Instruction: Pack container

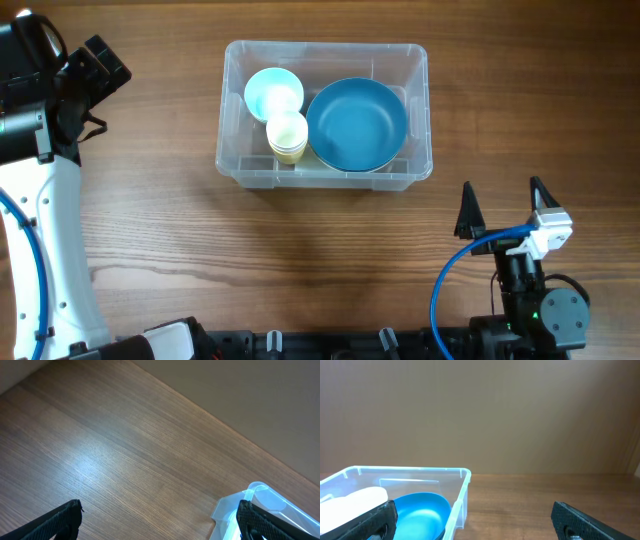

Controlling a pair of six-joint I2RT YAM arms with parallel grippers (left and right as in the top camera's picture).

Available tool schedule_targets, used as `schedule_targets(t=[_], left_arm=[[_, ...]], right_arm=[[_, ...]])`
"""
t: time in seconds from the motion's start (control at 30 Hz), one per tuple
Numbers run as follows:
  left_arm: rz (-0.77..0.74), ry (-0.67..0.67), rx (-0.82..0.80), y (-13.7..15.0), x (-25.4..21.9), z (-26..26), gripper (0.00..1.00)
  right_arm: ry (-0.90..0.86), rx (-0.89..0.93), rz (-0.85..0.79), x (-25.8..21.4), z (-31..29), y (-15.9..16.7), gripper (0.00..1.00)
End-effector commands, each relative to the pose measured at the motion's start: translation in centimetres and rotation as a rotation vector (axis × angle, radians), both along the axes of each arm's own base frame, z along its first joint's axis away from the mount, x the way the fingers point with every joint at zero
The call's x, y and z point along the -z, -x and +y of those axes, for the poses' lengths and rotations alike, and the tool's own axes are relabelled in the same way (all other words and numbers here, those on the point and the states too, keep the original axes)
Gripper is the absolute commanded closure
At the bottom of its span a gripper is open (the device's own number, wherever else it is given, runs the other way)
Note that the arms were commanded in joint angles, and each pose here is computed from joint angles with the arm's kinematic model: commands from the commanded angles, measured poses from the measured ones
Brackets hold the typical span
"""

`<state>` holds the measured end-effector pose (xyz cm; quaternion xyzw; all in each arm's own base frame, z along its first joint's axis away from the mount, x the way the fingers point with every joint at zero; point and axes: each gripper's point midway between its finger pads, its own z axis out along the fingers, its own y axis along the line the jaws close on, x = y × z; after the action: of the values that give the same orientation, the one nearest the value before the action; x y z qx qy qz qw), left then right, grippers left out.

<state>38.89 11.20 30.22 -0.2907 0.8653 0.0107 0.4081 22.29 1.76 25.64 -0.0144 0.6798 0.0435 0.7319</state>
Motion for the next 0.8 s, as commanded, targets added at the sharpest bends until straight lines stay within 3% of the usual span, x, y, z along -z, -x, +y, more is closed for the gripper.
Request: schedule_targets(t=[0.0, 0.77], left_arm=[[-0.024, 0.006, 0.006, 0.0, -0.8, -0.1, 0.00], [-0.024, 0.006, 0.006, 0.0, -0.8, -0.1, 0.00]], right_arm=[[0.015, -0.018, 0.018, 1.9, 0.3, -0.5, 0.00], [0.038, -0.084, 0.065, 8.0, 1.6, -2.1, 0.00]])
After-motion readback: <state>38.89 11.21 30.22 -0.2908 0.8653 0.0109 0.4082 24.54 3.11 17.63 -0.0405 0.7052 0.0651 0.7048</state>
